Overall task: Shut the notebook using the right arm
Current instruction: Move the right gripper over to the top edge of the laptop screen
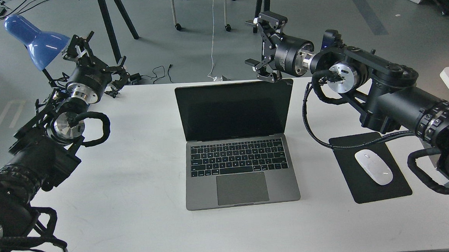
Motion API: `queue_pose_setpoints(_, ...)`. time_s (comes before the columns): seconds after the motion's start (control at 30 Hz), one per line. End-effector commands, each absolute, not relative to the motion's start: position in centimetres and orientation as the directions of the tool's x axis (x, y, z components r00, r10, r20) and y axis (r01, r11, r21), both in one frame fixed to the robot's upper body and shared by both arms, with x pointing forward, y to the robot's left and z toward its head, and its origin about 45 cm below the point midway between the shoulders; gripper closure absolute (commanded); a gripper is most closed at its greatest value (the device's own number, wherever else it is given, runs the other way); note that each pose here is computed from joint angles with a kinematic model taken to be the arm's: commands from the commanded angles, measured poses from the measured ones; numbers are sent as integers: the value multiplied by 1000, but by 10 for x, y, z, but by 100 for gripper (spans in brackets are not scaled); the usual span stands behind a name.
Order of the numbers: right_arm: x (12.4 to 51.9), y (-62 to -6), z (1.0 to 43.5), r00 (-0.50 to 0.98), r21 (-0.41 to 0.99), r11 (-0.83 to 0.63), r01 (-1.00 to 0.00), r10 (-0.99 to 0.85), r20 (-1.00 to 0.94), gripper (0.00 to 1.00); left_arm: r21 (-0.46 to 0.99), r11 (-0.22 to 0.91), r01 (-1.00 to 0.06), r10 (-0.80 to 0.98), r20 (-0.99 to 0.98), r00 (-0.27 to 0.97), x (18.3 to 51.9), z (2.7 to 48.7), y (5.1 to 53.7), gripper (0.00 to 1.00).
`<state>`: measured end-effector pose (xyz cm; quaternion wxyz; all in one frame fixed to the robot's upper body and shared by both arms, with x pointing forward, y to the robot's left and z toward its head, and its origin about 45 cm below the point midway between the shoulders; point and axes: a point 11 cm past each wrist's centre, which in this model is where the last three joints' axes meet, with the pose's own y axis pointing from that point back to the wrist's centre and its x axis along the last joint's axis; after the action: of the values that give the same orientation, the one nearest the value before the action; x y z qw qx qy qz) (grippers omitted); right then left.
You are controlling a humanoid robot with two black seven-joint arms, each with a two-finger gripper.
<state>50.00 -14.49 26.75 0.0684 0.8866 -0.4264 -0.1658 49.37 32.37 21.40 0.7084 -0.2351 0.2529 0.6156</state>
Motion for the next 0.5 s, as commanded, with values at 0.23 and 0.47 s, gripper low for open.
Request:
queue_pose_setpoints(0.23, 473, -171, 253, 622, 328, -661, -675, -748, -229, 0, -22, 131, -991, 753, -648, 114, 494, 214, 324, 0)
queue_pose_setpoints(0.47, 457, -187, 243, 636, 366, -666, -650, -740, -218, 0, -22, 131, -991, 753, -648, 114, 494, 214, 324, 0)
